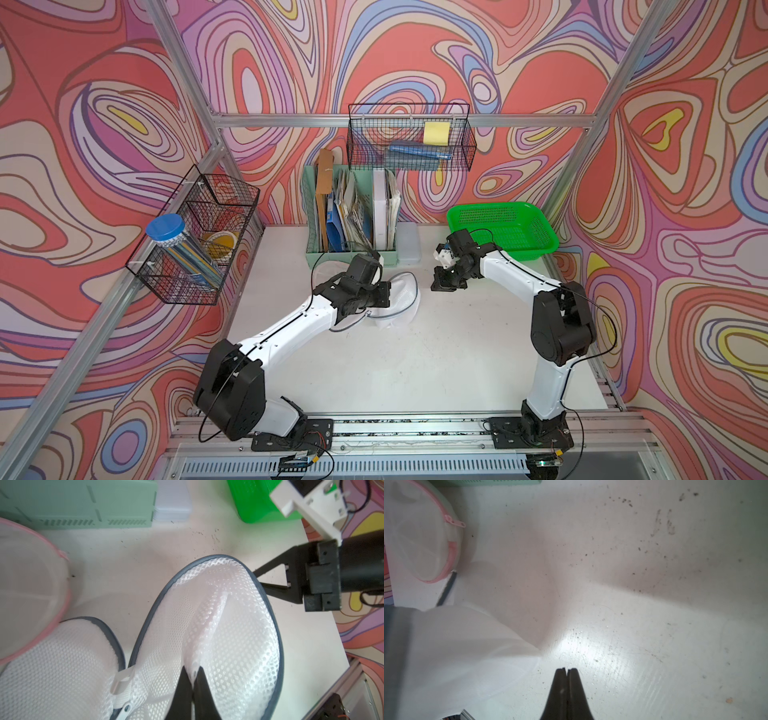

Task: Turn the laundry bag inside out
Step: Turn over the laundry bag at the center of the board.

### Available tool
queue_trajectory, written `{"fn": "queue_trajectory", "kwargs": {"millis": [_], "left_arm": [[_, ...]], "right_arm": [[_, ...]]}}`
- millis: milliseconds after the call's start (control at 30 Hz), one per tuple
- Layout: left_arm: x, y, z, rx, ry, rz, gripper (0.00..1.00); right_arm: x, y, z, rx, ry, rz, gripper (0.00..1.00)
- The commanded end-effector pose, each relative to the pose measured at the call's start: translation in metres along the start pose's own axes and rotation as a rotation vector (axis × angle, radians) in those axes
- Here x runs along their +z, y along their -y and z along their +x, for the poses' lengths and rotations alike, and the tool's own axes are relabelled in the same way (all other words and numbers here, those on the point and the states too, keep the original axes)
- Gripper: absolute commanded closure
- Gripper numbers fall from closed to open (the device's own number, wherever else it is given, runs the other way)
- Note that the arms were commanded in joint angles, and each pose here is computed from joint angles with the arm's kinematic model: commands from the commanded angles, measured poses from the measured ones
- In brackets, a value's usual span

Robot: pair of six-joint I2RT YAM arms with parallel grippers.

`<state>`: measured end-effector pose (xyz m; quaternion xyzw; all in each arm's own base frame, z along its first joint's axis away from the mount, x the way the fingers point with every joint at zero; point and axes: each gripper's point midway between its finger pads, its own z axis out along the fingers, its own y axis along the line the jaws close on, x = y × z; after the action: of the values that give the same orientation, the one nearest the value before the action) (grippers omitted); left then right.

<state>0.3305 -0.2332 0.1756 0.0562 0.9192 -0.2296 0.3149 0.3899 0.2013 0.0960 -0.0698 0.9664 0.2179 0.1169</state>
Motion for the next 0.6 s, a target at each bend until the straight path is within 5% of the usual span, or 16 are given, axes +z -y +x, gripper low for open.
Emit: {"fn": "queue_trajectory", "kwargs": {"millis": [0, 133, 267, 567], "left_arm": [[-0.005, -0.005, -0.012, -0.016, 0.076, -0.01, 1.0], [0.004, 0.018, -0.01, 0.015, 0.026, 0.106, 1.0], [0.006, 0.025, -0.003, 0.062, -0.003, 0.133, 1.0], [0.006, 0.029, 0.015, 0.136, -0.039, 0.115, 1.0]], "right_arm": [[-0.014, -0.004, -0.006, 0.056, 0.075, -0.027, 1.0], [-0.026, -0.023, -0.017, 0.034, 0.137, -0.115, 0.98], [-0.051, -0.039, -0.042, -0.027, 0.22, -0.136, 0.7], [-0.05, -0.077, -0.057, -0.07, 0.145, -0.282, 0.63]]}}
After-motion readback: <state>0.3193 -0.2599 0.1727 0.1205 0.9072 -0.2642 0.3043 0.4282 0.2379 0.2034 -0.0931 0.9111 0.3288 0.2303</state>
